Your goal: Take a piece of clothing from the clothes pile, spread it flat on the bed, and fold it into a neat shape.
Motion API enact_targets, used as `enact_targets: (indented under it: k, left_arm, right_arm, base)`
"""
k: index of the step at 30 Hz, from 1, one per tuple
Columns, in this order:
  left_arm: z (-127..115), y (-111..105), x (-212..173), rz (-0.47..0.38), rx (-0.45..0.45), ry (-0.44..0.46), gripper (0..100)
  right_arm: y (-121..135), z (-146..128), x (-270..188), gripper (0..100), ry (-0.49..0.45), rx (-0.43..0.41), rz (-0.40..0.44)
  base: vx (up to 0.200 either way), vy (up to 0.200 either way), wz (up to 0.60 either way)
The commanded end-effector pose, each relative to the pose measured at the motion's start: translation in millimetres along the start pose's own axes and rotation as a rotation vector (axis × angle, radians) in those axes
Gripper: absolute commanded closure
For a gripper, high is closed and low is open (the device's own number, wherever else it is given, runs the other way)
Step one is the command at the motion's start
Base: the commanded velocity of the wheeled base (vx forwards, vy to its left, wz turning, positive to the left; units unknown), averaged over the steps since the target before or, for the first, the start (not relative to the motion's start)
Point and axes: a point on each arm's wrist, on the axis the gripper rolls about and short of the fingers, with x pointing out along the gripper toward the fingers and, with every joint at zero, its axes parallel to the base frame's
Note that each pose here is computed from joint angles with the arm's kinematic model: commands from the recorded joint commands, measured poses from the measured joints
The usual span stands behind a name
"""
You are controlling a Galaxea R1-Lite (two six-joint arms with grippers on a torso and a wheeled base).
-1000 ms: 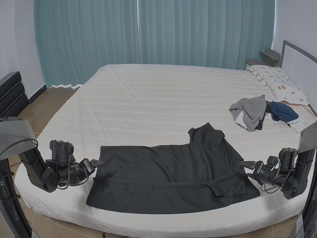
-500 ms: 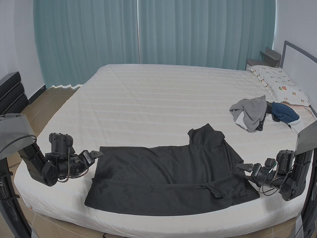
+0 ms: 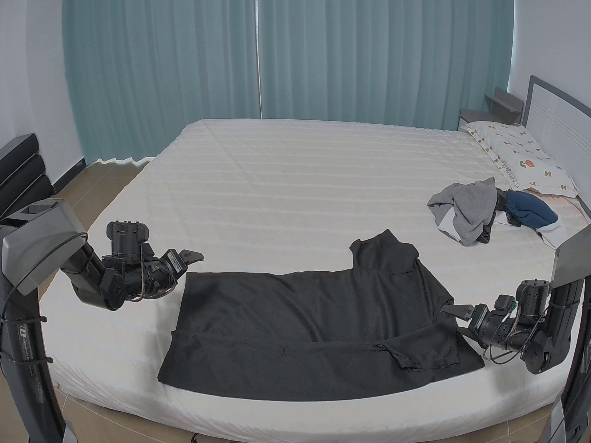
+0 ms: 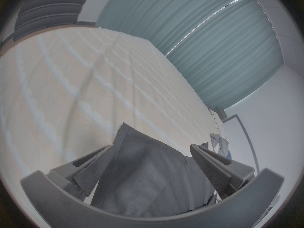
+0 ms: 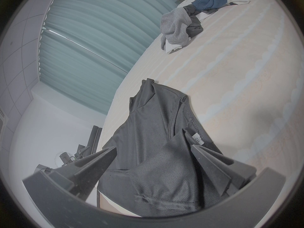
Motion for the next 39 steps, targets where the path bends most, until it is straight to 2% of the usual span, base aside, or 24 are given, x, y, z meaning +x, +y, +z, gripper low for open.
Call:
enact_targets:
  k: [1, 11, 24, 25, 31, 34, 36, 39]
  left_arm:
    - [6, 23, 24, 0.016, -0.022, 0.011, 0]
    - [8, 26, 48, -0.003, -0.012, 0.002, 0]
    - [9, 29, 57, -0.003, -0.010, -0.005, 0]
    - [9, 31, 58, 0.001, -0.013, -0.003, 100]
    - [9, 30, 57, 0.016, -0.014, -0.018, 100]
    - [10, 31, 56, 0.070, -0.014, -0.063, 100]
    - [13, 31, 56, 0.094, -0.015, -0.092, 100]
    - [16, 31, 53, 0.116, -0.023, -0.119, 100]
  right_arm:
    - [0, -3, 0, 0, 0.009, 0.002, -0.006]
    - [-1, -3, 2, 0, 0.004, -0.005, 0.000]
    - [1, 1, 5, 0, -0.014, -0.018, 0.011]
    - [3, 4, 6, 0, -0.030, -0.027, 0.021]
    - [9, 22, 20, 0, -0.088, -0.065, 0.058]
    - [17, 39, 30, 0, -0.171, -0.105, 0.072]
    - [25, 46, 39, 0, -0.171, -0.120, 0.090]
    - [32, 66, 57, 0, -0.151, -0.106, 0.066]
  base:
    - [0.000, 0.000, 0.00]
    - [0.000, 0.000, 0.00]
    - [0.000, 0.000, 0.00]
    - [0.000, 0.000, 0.00]
    - [0.000, 0.000, 0.00]
    - [0.000, 0.000, 0.00]
    - [0.000, 0.000, 0.00]
    - [0.000, 0.000, 0.00]
